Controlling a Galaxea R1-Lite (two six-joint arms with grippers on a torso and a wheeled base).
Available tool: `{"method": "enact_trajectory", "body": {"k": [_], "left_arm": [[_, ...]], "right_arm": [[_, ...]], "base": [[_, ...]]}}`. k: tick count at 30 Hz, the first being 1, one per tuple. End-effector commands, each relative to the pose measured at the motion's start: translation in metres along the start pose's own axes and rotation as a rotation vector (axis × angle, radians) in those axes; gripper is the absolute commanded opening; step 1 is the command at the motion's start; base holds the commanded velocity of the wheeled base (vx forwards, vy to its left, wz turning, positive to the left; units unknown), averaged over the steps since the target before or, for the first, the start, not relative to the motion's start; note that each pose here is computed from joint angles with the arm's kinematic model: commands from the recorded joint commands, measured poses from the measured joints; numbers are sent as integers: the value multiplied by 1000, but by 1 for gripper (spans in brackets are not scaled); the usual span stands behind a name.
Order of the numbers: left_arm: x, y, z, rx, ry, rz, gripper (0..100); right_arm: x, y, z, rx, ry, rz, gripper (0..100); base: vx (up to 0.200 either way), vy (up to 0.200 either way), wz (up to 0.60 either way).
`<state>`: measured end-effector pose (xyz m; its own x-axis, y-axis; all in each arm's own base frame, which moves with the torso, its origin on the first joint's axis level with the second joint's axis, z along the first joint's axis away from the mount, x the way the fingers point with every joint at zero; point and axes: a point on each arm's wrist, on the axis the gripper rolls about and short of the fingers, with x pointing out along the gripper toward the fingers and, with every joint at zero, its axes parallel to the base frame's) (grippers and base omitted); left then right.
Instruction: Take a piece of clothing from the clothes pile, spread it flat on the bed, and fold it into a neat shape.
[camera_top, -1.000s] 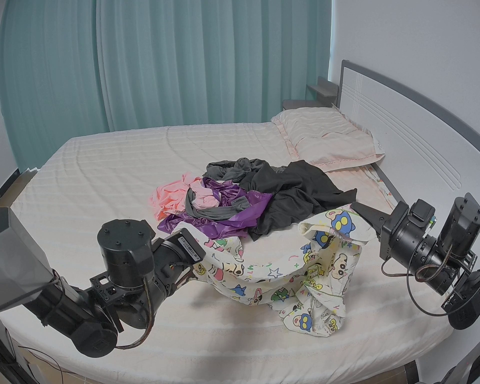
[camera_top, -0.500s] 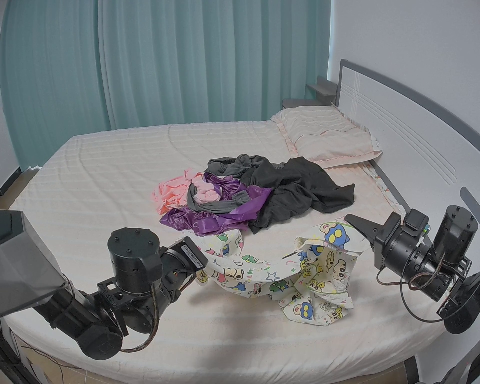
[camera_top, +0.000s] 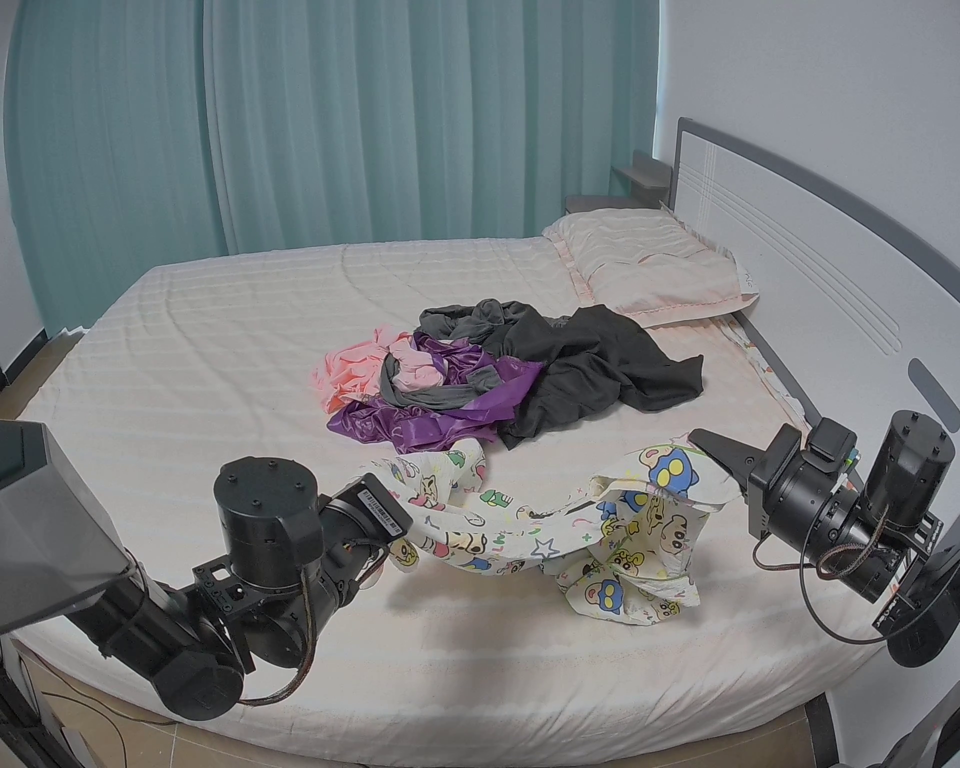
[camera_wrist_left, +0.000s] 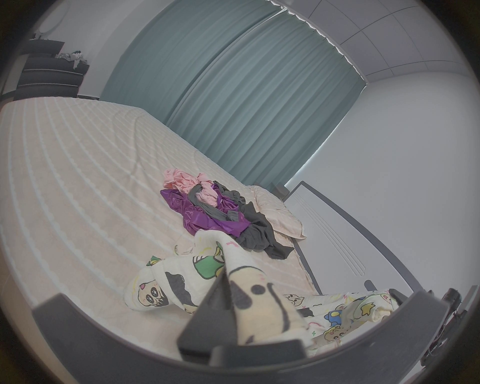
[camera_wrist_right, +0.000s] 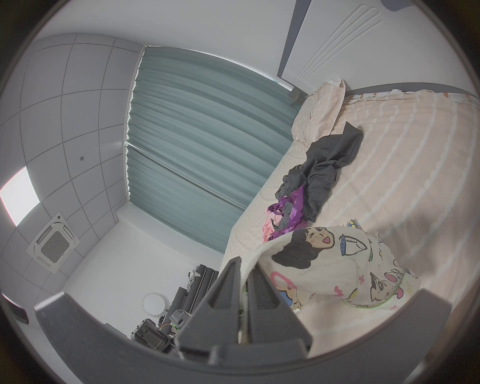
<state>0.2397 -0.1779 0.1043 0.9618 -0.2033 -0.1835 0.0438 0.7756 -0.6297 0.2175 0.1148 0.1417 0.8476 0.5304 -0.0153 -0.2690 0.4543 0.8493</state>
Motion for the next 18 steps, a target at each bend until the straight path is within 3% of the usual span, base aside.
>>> {"method": "enact_trajectory", "body": {"k": [1,18], "left_arm": [[0,1,0,2,-4,8,0],[-1,5,3,8,-17,29,0]], "right_arm": [[0,0,0,0,1,0,0],[-2,3,4,-7,-21,12,0]], "base": [[0,200,0],[0,200,0]]}}
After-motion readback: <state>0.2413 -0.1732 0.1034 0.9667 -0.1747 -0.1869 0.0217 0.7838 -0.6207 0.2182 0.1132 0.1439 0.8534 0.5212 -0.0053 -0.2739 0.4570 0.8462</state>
